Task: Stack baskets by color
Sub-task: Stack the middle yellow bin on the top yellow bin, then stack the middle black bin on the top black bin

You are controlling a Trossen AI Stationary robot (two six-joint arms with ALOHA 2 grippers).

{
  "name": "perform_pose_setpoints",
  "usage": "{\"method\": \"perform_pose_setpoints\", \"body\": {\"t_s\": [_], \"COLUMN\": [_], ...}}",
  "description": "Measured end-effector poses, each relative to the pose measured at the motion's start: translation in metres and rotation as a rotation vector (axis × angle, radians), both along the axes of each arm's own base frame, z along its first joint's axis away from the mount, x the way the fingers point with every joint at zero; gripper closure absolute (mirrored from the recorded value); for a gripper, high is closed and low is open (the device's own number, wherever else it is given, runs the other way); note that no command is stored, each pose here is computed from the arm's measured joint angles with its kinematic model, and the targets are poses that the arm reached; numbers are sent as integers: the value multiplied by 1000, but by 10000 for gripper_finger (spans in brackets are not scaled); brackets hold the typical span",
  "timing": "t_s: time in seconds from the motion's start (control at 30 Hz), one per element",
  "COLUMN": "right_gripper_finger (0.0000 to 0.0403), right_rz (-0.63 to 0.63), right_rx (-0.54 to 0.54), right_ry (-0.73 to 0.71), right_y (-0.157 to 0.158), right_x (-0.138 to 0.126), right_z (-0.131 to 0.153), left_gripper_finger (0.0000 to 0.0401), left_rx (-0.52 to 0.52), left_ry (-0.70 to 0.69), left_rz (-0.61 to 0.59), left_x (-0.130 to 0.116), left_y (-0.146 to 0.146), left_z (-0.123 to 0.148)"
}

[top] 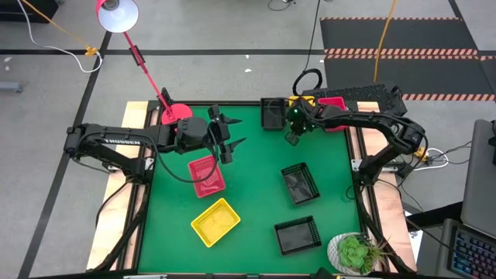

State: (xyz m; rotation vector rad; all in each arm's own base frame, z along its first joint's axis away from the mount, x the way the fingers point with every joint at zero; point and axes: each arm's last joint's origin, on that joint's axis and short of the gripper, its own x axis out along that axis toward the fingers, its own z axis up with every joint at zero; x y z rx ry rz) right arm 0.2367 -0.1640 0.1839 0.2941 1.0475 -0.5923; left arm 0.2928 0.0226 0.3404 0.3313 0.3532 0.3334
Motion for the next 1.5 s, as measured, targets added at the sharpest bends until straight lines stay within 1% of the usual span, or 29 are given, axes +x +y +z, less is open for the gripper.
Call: {"method": "perform_pose_setpoints", "body": {"t_s": [0.17,0.33,0.43,0.57,0.7,0.9,1.0,1.17,1.3,1.37,1.5], "right_gripper_finger": [403,403,403,403,403,403,403,403,403,403,403], "right_rz": [-9,5,-2,9,3,11,17,3,-12,-20,1], "right_rx": [-9,-5,11,33,75,122,138,193,233,228,253], "right_ry": [-31,-53,-68,-93,-108,-147,-204,-281,-297,-286,-253], "right_y": [-2,5,12,31,55,89,104,127,144,151,164], "right_x": [2,9,13,16,10,-6,-14,-32,-43,-45,-46], "right_z": [1,4,8,20,35,61,75,94,101,101,98], "left_gripper_finger": [123,123,123,123,123,123,123,123,123,123,123], "left_rx": [0,0,0,3,4,3,1,-11,-18,-31,-57], "left_ry": [0,0,0,1,2,3,3,21,41,49,91], "left_rz": [0,0,0,-1,-2,-1,0,3,0,-21,-44], "left_x": [0,0,0,0,0,0,0,-1,-1,-1,-3], "left_y": [0,0,0,0,0,0,0,0,0,-1,-2], "left_z": [0,0,0,0,0,0,0,-2,-4,-5,-10]}}
